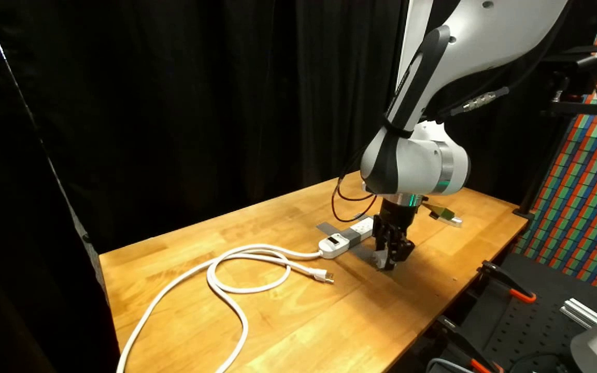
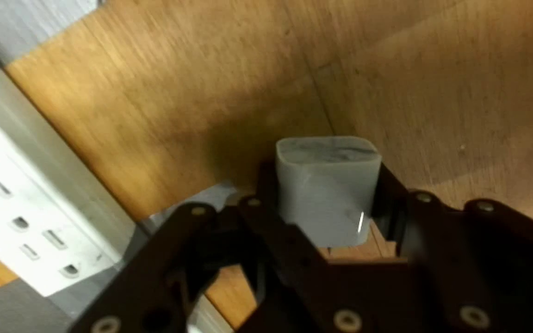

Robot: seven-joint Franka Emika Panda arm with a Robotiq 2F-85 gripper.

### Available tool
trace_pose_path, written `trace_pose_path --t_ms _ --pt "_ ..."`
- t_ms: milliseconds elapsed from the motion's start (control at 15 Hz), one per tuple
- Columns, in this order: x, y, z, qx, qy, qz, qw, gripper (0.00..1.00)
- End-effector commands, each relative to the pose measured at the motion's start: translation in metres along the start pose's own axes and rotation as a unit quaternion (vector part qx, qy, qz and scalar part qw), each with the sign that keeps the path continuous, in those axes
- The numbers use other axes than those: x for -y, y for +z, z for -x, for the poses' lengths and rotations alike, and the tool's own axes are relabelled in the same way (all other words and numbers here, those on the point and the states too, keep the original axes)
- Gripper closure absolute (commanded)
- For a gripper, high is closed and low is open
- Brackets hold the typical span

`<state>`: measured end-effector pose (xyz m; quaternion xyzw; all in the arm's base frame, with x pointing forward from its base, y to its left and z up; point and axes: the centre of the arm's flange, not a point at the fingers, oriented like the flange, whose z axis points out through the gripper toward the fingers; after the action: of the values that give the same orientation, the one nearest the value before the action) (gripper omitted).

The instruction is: Plug the charger head into the extension cable

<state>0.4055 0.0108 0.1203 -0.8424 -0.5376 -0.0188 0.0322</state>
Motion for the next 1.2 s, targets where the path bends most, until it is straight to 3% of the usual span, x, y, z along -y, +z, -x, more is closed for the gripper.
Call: trace_pose_path --t_ms 0,400,733,1000,1133 --pt "-0.003 -0.011 -0.005 0.088 0.021 -0.012 0.9959 0.74" --pt "-0.011 -0.016 -0.009 0.195 0.040 -0.062 0.9781 0.74" --pt "-0.019 -0.035 -0.029 0.245 0.041 -0.040 0.9679 0.74" --pt "-0.034 -0.049 -0.042 0.233 0.040 -0.040 0.9707 0.74" --pt "-0.040 -0.053 -0.042 0.184 0.030 -0.050 0.9812 0.74"
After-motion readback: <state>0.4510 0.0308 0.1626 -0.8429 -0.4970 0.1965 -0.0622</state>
